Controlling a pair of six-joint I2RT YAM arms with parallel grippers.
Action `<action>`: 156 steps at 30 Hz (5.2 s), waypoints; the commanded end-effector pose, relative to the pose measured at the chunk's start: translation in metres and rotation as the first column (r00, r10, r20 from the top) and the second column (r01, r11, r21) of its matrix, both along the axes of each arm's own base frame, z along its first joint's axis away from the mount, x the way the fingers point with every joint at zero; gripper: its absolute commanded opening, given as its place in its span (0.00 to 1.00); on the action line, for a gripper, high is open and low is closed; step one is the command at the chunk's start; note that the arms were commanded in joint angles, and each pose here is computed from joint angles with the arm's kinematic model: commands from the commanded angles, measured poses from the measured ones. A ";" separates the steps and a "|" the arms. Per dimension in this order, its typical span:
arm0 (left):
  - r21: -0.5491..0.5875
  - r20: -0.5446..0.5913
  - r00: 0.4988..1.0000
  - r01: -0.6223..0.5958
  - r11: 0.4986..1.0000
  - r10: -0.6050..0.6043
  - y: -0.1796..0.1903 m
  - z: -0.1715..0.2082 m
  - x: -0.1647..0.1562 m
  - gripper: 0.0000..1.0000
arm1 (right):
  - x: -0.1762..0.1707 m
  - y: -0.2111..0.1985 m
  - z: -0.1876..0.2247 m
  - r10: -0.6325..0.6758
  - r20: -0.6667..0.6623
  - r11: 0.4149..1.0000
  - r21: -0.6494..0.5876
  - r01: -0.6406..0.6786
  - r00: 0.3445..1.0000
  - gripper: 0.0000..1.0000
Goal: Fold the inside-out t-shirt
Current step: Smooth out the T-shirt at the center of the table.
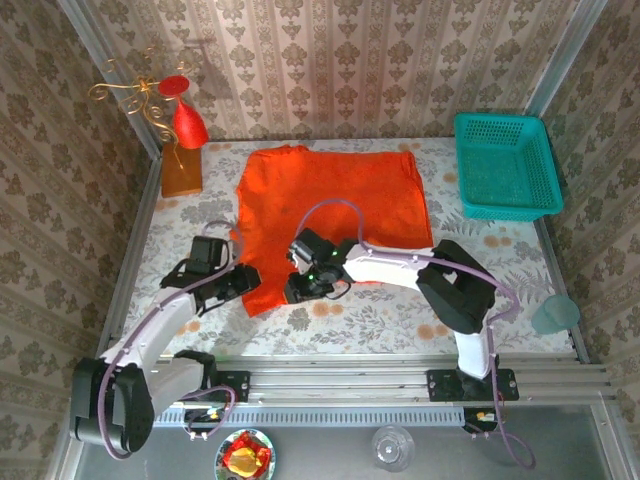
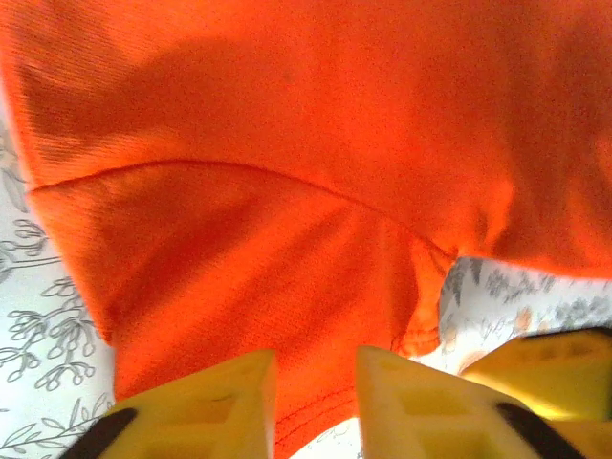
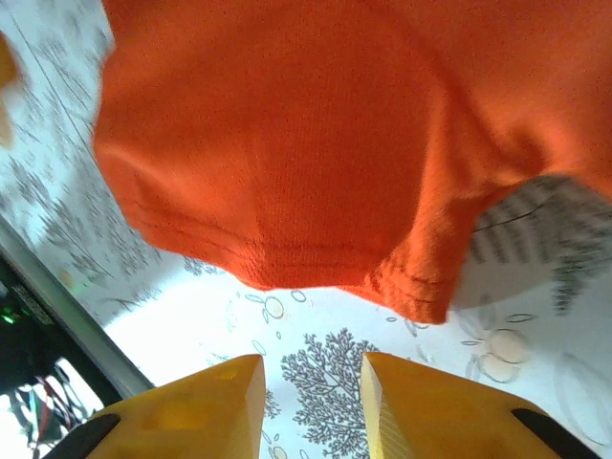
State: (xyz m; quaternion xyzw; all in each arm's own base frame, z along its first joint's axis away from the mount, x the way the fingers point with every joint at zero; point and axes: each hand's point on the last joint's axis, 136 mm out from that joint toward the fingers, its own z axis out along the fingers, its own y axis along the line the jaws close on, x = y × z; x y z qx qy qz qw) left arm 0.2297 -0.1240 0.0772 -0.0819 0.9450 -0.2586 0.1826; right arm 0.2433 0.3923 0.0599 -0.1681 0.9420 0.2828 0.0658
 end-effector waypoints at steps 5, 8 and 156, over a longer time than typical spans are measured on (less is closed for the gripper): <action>-0.004 -0.064 0.995 0.074 0.997 -0.074 -0.026 -0.023 -0.008 0.11 | 0.047 -0.054 0.004 -0.188 0.052 0.981 -0.045 0.190 0.981 0.34; 0.002 -0.139 0.988 0.074 0.997 -0.073 -0.026 -0.044 -0.020 0.10 | 0.057 -0.076 -0.003 -0.242 0.050 0.967 -0.069 0.245 0.969 0.34; 0.099 -0.281 0.932 -0.207 0.973 0.227 0.032 -0.039 -0.058 0.16 | -0.034 -0.350 -0.002 -0.871 -0.086 0.491 -0.224 0.842 0.484 0.45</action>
